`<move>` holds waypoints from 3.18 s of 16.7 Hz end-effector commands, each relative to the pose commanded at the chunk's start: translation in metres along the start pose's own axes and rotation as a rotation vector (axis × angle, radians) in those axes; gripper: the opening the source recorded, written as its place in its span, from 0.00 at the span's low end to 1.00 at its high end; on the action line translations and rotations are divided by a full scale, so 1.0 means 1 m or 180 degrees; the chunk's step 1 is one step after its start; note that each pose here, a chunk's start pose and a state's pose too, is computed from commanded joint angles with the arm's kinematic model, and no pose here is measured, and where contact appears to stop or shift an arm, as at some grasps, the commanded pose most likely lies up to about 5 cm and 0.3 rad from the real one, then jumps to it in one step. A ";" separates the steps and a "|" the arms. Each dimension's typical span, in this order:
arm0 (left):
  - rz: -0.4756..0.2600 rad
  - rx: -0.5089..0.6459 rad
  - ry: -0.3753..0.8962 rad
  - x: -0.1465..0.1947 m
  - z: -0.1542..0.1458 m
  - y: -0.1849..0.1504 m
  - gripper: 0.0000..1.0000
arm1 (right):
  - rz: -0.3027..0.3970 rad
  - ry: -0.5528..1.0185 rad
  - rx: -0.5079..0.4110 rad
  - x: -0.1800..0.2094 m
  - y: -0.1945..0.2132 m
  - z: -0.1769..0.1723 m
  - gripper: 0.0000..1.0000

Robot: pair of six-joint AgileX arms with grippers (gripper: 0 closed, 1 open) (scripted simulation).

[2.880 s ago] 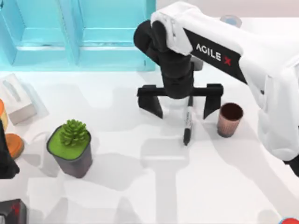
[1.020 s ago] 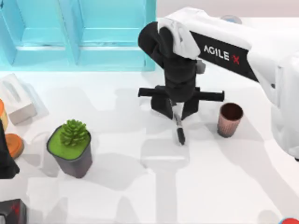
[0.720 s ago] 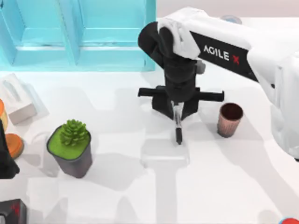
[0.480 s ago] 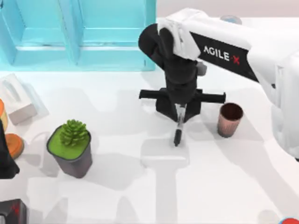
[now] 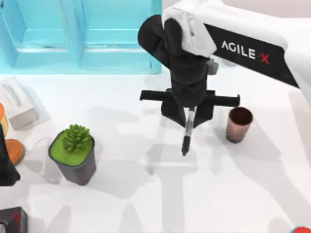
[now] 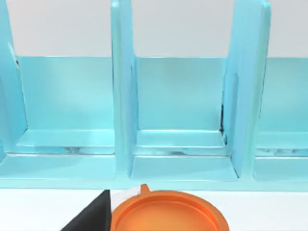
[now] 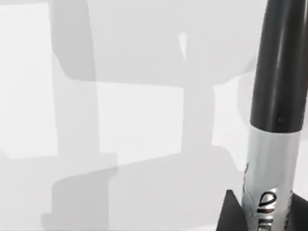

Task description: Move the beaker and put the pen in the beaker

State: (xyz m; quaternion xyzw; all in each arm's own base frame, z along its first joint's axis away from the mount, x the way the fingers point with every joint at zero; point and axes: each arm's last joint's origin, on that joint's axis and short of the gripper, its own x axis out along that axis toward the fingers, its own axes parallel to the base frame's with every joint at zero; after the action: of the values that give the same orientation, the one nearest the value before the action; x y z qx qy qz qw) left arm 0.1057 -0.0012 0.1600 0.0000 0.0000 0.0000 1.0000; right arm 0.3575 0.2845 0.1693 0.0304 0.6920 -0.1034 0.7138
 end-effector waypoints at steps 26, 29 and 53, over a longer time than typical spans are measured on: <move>0.0000 0.0000 0.0000 0.000 0.000 0.000 1.00 | 0.0563 -0.1669 -0.0697 -0.050 0.015 -0.066 0.00; 0.0000 0.0000 0.0000 0.000 0.000 0.000 1.00 | 0.0649 -0.2224 -0.0772 -0.043 0.015 -0.068 0.00; 0.0000 0.0000 0.0000 0.000 0.000 0.000 1.00 | -0.0094 -0.4979 0.0410 -0.024 -0.088 -0.148 0.00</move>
State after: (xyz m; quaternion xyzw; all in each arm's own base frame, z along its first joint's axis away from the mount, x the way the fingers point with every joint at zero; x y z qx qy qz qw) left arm 0.1057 -0.0012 0.1600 0.0000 0.0000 0.0000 1.0000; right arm 0.1953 0.2284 0.1958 -0.0191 -0.0186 -0.1442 0.9892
